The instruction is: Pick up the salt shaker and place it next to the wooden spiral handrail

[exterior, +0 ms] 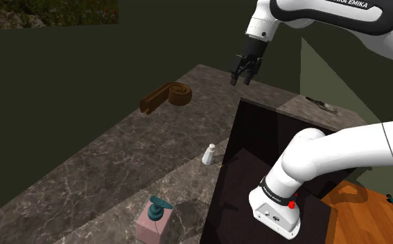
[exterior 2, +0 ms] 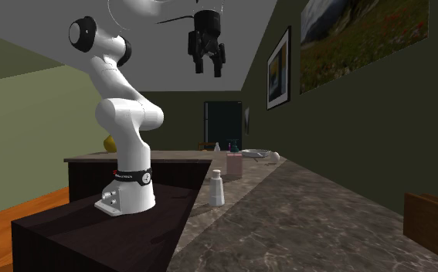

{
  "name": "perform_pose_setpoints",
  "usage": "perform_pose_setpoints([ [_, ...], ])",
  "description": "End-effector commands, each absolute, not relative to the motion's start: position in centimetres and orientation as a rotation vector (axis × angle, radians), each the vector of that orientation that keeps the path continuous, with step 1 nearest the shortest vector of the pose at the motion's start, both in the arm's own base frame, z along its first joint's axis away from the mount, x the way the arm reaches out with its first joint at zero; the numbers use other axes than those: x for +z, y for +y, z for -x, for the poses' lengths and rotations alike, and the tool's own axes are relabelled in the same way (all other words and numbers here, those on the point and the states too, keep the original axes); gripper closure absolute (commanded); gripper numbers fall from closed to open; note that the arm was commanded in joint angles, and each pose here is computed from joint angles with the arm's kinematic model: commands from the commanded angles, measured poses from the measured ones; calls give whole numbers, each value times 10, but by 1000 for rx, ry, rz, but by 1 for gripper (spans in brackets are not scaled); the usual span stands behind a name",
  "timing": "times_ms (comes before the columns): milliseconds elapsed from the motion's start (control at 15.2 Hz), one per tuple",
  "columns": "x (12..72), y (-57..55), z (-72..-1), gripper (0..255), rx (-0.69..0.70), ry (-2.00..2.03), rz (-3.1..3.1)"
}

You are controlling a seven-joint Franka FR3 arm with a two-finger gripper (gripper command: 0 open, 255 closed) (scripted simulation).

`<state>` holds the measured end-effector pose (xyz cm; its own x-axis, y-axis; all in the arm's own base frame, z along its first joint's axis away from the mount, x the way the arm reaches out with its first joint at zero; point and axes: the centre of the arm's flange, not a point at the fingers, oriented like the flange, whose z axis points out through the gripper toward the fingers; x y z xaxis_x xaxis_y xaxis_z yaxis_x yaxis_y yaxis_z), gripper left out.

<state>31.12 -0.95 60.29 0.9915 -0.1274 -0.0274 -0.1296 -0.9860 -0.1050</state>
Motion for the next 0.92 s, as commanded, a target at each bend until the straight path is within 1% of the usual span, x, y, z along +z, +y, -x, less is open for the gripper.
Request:
perform_pose_setpoints([
  [0, 603, -10, -311, 0, 31, 196, 3028],
  [858, 434, 22, -305, 0, -2, 152, 3050],
])
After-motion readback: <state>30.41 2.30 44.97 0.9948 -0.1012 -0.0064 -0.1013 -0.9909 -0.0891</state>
